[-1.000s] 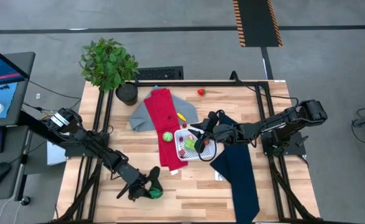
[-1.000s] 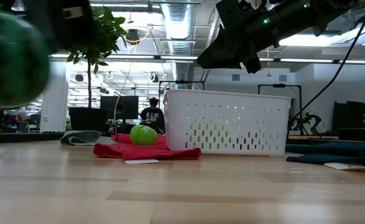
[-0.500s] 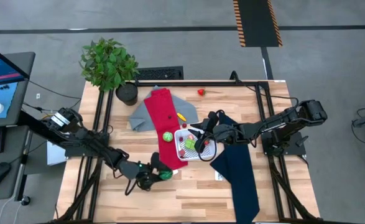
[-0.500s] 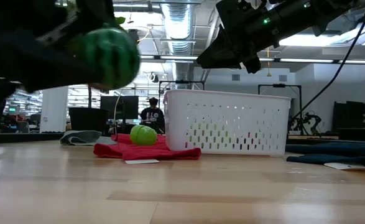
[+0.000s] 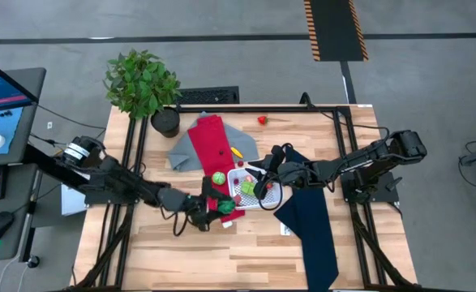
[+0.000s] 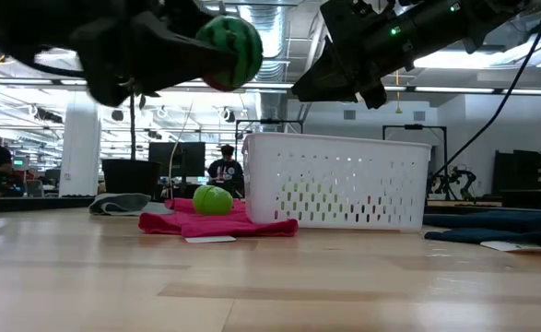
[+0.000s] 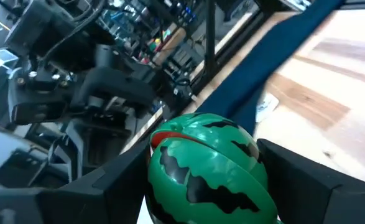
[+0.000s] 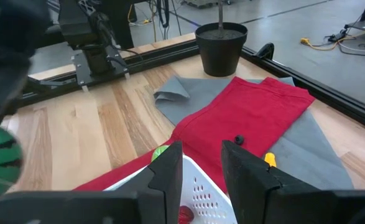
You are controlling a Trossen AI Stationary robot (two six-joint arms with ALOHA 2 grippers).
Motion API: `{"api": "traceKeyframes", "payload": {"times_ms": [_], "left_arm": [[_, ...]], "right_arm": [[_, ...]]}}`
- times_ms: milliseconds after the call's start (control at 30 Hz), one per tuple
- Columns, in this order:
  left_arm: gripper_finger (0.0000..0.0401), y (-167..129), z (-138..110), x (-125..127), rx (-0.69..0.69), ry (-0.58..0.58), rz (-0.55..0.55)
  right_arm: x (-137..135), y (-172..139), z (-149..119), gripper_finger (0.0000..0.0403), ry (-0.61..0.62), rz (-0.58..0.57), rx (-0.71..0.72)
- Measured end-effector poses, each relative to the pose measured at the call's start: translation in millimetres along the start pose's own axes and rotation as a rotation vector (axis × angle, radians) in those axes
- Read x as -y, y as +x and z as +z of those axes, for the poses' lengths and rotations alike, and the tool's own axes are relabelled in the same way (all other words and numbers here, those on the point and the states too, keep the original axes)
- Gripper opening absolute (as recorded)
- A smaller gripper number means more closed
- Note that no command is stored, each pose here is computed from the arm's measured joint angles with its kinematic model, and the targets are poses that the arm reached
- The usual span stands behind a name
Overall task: Pick and placing Produce into tupperware
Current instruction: Put the watermelon into the white bin
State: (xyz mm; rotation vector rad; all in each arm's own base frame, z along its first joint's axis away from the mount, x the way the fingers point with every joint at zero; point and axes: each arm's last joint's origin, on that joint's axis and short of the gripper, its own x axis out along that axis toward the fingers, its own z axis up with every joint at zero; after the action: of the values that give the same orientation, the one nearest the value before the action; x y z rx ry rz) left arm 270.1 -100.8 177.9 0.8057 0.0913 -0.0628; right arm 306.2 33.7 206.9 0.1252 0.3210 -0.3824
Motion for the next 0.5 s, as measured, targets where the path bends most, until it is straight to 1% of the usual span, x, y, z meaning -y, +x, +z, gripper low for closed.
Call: {"api": "traceKeyframes", "payload": {"times_ms": [67, 133, 200, 300, 367, 433, 500], "left_arm": [[0.0270, 3.2, -6.1, -11.0, 0.032, -0.028, -0.022], [0.0270, 6.5, -13.8, -21.2, 0.058, -0.107, -0.045], [0.0270, 9.9, -22.7, -32.3, 0.080, -0.235, -0.060], [0.0270, 13.4, -35.3, -48.2, 0.107, -0.467, -0.082], [0.0270, 15.9, -41.6, -57.4, 0.114, -0.591, -0.102], [0.0270, 19.1, -45.0, -65.1, 0.108, -0.674, -0.115], [0.0270, 22.2, -47.9, -69.2, 0.072, -0.731, -0.124]], "right_arm": [[-0.1, -0.1, 0.2, 0.0134, 0.000, 0.001, 0.001], [-0.1, 0.0, 0.0, 0.0134, 0.000, 0.000, 0.000], [-0.1, -0.1, 0.2, 0.0133, 0.001, 0.001, 0.001], [-0.1, -0.1, 0.2, 0.0133, 0.001, 0.001, 0.001], [-0.1, -0.1, 0.2, 0.0134, 0.001, 0.000, 0.001], [-0.1, 0.0, 0.2, 0.0134, 0.001, 0.000, 0.001], [-0.1, -0.1, 0.3, 0.0134, 0.001, 0.000, 0.001]]}}
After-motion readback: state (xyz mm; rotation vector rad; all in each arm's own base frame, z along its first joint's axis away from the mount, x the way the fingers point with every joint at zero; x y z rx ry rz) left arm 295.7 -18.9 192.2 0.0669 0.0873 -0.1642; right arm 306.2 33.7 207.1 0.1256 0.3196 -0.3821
